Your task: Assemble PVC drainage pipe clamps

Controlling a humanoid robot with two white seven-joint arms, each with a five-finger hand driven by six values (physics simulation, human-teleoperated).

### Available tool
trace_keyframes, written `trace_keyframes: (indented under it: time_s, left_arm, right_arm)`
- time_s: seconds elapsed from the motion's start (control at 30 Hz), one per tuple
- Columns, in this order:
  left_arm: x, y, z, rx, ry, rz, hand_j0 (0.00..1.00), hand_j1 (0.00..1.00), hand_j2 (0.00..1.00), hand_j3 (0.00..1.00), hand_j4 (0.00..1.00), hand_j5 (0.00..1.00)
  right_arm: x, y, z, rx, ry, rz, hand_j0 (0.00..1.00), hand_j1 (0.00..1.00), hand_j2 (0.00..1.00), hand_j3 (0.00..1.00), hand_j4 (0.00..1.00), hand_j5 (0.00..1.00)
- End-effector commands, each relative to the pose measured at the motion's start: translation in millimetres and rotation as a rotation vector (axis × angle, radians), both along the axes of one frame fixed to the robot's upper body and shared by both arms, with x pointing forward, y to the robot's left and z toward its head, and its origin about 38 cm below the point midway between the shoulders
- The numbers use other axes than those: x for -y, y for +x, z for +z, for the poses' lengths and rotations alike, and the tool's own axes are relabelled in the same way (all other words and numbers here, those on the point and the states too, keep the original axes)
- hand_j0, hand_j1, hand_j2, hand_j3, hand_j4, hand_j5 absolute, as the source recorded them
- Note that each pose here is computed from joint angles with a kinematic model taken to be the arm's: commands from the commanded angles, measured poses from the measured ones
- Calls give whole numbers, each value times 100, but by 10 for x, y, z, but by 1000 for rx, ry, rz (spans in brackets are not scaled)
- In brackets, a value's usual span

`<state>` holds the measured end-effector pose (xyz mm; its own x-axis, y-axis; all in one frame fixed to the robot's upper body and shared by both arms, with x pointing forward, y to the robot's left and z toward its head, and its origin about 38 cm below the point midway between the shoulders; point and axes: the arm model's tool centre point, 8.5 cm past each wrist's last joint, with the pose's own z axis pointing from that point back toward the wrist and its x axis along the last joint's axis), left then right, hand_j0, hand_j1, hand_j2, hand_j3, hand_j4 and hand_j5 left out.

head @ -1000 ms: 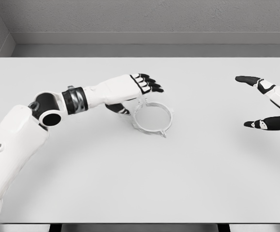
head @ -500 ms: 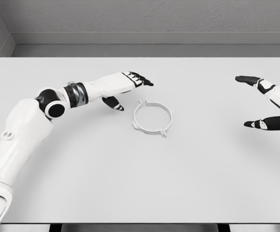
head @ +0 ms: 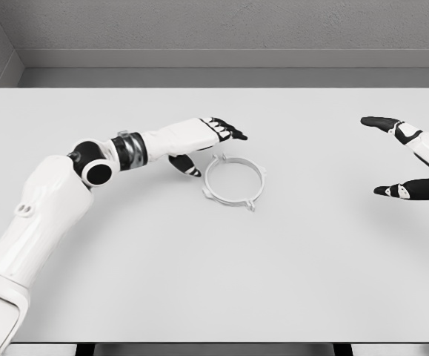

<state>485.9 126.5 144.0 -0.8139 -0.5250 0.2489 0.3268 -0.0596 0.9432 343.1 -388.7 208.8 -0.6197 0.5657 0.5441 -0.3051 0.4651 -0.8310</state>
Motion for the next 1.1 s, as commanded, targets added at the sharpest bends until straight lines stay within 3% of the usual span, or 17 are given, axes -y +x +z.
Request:
trace_keyframes:
  time_s: [0.0,1.07]
  left_arm:
    - [9,2,11,-2,-10,2,100,100,100,100,100,100]
    - [178,-42,-21,-11,-19,-28,100,100,100,100,100,100]
  right_arm:
    - [5,1,7,-1,9,-1,100,100,100,100,100,100]
    - [1,0,10,0,9,0,100,100,100,100,100,100]
